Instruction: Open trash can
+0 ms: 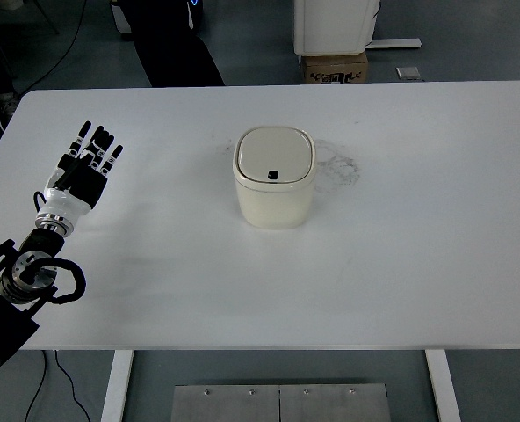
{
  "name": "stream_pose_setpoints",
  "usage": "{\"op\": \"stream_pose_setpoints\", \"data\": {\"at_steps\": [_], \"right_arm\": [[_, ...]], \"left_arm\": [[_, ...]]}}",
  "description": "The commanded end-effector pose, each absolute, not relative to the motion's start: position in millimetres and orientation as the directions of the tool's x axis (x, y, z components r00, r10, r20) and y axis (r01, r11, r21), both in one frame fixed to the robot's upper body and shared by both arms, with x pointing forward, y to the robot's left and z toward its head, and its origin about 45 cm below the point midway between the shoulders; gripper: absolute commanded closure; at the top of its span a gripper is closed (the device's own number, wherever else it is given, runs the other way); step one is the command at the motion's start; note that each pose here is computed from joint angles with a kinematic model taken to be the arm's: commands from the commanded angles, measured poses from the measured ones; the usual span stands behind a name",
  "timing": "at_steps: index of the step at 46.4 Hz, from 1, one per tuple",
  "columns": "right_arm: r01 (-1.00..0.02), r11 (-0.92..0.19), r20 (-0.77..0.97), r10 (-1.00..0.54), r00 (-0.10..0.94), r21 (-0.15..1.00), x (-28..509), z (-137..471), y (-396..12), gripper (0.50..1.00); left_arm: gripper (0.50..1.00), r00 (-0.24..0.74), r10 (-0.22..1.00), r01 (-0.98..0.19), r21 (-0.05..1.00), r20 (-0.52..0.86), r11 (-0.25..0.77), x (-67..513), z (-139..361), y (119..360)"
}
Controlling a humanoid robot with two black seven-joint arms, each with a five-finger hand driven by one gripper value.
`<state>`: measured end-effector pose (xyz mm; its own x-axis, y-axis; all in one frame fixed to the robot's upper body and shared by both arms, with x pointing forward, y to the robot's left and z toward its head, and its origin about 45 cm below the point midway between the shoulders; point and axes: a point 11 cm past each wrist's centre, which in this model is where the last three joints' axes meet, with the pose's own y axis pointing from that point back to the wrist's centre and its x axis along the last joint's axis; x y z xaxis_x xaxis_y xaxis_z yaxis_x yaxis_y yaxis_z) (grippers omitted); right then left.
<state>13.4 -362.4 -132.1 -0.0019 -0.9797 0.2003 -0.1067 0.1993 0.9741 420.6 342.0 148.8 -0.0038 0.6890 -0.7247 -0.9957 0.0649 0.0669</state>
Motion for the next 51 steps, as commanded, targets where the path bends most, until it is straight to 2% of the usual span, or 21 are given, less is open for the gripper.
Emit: {"op": "stream_pose_setpoints", "data": {"at_steps": [1,24,38,51], "right_arm": [[-0.107,0.199,0.200,-0.980,-0.002,0.974,13,-132,-362,0.509],[-0.107,0.199,0.200,-0.980,-0.002,0.974,13,-132,-362,0.509],[-0.107,0.199,0.200,-0.980,-0.002,0.974,13,-132,-362,0.509],[-0.107,0.199,0.200,-0.980,-0.002,0.974,13,-132,-362,0.509]], "left_arm": [[0.500,-0.006,0.693,-0.996,0.068,-0.721,0.062,421,150,344],[0.500,0.004,0.689,-0.996,0.057,-0.724,0.065,422,151,343],[0.500,0.041,0.696,-0.998,-0.001,-0.717,0.057,438,176,340],[0.500,0.042,0.721,-0.999,-0.009,-0.692,0.050,442,186,352]]}}
